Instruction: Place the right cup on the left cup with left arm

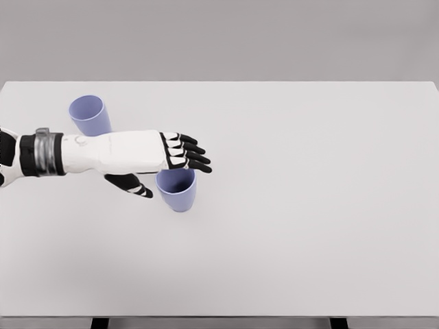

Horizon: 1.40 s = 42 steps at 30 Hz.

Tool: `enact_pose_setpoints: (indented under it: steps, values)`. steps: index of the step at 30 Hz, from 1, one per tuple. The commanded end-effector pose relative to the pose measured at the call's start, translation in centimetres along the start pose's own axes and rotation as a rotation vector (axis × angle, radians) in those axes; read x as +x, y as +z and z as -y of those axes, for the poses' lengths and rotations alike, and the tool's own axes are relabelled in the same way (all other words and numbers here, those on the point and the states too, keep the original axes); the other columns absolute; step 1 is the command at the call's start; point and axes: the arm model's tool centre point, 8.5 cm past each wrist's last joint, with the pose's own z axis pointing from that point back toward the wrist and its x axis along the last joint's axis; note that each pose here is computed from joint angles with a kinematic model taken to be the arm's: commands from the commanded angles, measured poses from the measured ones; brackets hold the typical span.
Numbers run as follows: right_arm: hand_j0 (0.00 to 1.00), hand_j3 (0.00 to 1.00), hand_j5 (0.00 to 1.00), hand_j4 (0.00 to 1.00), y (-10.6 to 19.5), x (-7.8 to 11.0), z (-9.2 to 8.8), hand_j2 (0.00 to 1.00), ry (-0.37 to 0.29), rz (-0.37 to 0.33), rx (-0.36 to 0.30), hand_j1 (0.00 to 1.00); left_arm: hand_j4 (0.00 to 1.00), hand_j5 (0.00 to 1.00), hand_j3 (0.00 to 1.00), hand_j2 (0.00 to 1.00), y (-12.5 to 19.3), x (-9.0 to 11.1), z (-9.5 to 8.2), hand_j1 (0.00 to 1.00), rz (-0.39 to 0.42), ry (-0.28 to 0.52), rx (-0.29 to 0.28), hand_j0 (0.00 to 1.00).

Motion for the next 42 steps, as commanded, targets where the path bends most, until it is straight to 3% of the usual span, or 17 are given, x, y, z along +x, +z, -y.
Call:
enact_pose_setpoints:
  steps: [1, 11, 14, 17, 29, 39, 42]
  values:
    - [1.0, 1.0, 1.0, 1.0, 0.0, 0.0, 0.0, 1.0, 0.002, 0.0, 0.001, 1.0, 1.0, 1.0, 1.0, 1.0, -0.4, -0.2, 0.0, 1.0, -0.007, -0.003, 0.002, 1.0]
    - [1.0, 1.0, 1.0, 1.0, 0.0, 0.0, 0.0, 1.0, 0.002, 0.0, 0.001, 1.0, 1.0, 1.0, 1.0, 1.0, -0.8, -0.8, 0.1, 1.0, -0.016, 0.003, 0.005, 1.0]
    - [1.0, 1.0, 1.0, 1.0, 0.0, 0.0, 0.0, 1.0, 0.002, 0.0, 0.001, 1.0, 1.0, 1.0, 1.0, 1.0, -0.5, -1.6, 0.5, 1.0, -0.054, -0.045, -0.03, 1.0]
    - [1.0, 1.0, 1.0, 1.0, 0.0, 0.1, 0.0, 1.0, 0.003, 0.001, 0.0, 1.0, 1.0, 1.0, 1.0, 1.0, 0.3, -3.0, 1.0, 1.0, -0.101, -0.04, -0.04, 1.0]
    - [1.0, 1.0, 1.0, 1.0, 0.0, 0.0, 0.0, 1.0, 0.002, 0.0, 0.001, 1.0, 1.0, 1.0, 1.0, 1.0, -1.1, -3.7, 3.4, 1.0, -0.098, 0.008, -0.049, 1.0]
    - [1.0, 1.0, 1.0, 1.0, 0.0, 0.0, 0.0, 1.0, 0.002, 0.0, 0.001, 1.0, 1.0, 1.0, 1.0, 1.0, -1.8, -3.8, 3.7, 1.0, -0.093, -0.004, -0.051, 1.0]
    - [1.0, 1.0, 1.0, 1.0, 0.0, 0.0, 0.0, 1.0, 0.001, -0.002, 0.001, 1.0, 1.0, 1.0, 1.0, 1.0, -1.8, -3.7, 3.9, 1.0, -0.092, 0.003, -0.023, 1.0]
